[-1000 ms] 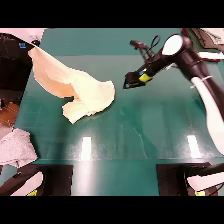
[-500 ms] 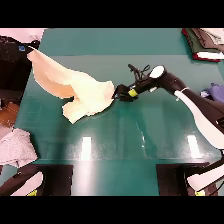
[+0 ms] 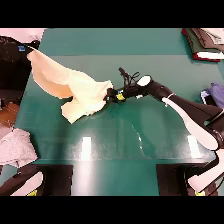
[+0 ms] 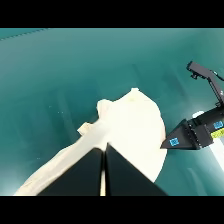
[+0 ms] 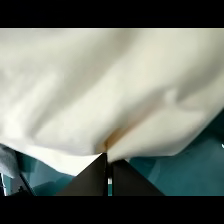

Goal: Fold the shirts.

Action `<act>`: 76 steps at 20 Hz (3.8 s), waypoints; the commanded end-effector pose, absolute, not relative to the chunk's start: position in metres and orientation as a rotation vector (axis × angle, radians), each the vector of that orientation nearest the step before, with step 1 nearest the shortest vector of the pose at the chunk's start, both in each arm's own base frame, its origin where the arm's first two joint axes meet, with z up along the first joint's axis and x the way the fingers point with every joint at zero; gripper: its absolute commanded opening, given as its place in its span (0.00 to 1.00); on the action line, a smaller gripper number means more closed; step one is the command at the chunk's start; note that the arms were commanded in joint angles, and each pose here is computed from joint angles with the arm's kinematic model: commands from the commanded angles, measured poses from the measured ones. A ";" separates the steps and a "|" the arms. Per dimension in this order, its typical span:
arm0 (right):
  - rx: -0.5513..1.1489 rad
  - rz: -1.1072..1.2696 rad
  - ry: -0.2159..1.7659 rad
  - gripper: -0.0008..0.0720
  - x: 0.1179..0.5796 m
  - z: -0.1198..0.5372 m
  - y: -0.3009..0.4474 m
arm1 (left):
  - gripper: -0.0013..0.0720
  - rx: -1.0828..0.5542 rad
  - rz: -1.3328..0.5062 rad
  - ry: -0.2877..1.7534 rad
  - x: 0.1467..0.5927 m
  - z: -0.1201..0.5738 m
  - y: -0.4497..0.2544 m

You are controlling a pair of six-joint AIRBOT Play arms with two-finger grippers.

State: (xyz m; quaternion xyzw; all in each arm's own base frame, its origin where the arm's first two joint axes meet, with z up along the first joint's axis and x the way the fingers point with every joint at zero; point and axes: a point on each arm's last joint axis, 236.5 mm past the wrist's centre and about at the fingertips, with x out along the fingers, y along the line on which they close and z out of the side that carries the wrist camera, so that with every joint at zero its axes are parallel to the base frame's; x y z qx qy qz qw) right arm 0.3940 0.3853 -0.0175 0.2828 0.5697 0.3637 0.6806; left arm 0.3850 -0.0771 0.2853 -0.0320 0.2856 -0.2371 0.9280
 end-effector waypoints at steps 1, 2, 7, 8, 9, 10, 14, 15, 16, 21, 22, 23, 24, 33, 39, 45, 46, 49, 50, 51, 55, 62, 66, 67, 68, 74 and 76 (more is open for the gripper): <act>0.521 0.940 1.188 0.03 0.400 0.033 0.385 | 0.05 -0.055 -0.481 0.547 0.385 0.300 -0.076; 0.468 0.967 1.127 0.03 0.405 0.067 0.375 | 0.05 -0.038 -0.479 0.507 0.383 0.318 -0.077; 0.268 0.927 0.821 0.03 0.388 0.259 0.284 | 0.05 0.070 -0.471 0.177 0.336 0.459 -0.086; 0.239 0.905 0.789 0.03 0.375 0.287 0.266 | 0.05 0.092 -0.475 0.103 0.319 0.487 -0.090; 0.210 0.893 0.761 0.03 0.356 0.314 0.251 | 0.05 0.099 -0.481 0.033 0.302 0.511 -0.095; 0.188 0.889 0.733 0.03 0.339 0.335 0.241 | 0.05 0.094 -0.491 -0.046 0.282 0.533 -0.101; 0.172 0.895 0.586 0.03 0.277 0.401 0.222 | 0.05 0.081 -0.511 -0.275 0.208 0.590 -0.115; 0.187 0.891 0.569 0.03 0.266 0.408 0.219 | 0.05 0.078 -0.511 -0.333 0.189 0.603 -0.117; 0.206 0.877 0.568 0.03 0.258 0.409 0.216 | 0.05 0.080 -0.500 -0.389 0.173 0.614 -0.117; 0.304 0.774 0.809 0.03 0.250 0.347 0.205 | 0.05 0.094 -0.475 -0.411 0.174 0.617 -0.112; 0.306 0.761 0.913 0.03 0.250 0.320 0.205 | 0.05 0.073 -0.477 -0.349 0.200 0.602 -0.109; 0.304 0.750 1.010 0.03 0.251 0.294 0.205 | 0.05 0.043 -0.485 -0.265 0.230 0.580 -0.106; 0.308 0.736 1.104 0.03 0.253 0.267 0.206 | 0.05 -0.002 -0.500 -0.146 0.264 0.549 -0.104; 0.411 0.602 1.325 0.03 0.353 0.057 0.220 | 0.05 -0.241 -0.706 0.896 0.442 0.186 -0.166; 0.433 0.554 1.335 0.67 0.404 0.042 0.172 | 0.05 -0.203 -0.701 0.978 0.449 0.148 -0.175; 0.384 0.475 1.527 0.60 0.326 0.007 0.100 | 0.05 -0.143 -0.661 0.989 0.447 0.145 -0.162; 0.402 0.460 1.545 0.60 0.311 -0.006 0.097 | 0.05 -0.144 -0.661 0.989 0.447 0.145 -0.162; 0.432 0.426 1.599 0.60 0.281 -0.044 0.099 | 0.05 -0.145 -0.662 0.990 0.447 0.145 -0.163; 0.435 0.416 1.609 0.60 0.275 -0.056 0.102 | 0.05 -0.144 -0.663 0.992 0.446 0.145 -0.163; 0.438 0.413 1.606 0.60 0.272 -0.064 0.107 | 0.05 -0.144 -0.665 0.996 0.445 0.144 -0.163; 0.409 0.468 1.592 0.60 0.264 -0.077 0.134 | 0.05 -0.142 -0.670 1.009 0.442 0.143 -0.163; 0.320 0.556 1.613 0.03 0.266 -0.074 0.162 | 0.05 -0.145 -0.672 1.025 0.438 0.142 -0.163; 0.285 0.572 1.320 0.03 0.322 0.012 0.157 | 0.05 -0.077 -0.581 0.866 0.445 0.197 -0.144; 0.274 0.564 1.186 0.03 0.341 0.056 0.150 | 0.05 -0.038 -0.551 0.780 0.445 0.228 -0.137; 0.268 0.543 1.035 0.03 0.360 0.108 0.141 | 0.05 -0.002 -0.523 0.681 0.442 0.266 -0.130; 0.142 0.395 0.193 0.03 0.338 0.422 0.079 | 0.05 0.072 -0.411 -0.077 0.323 0.533 -0.103; 0.086 0.342 0.027 0.03 0.297 0.486 0.066 | 0.05 0.065 -0.383 -0.279 0.262 0.588 -0.093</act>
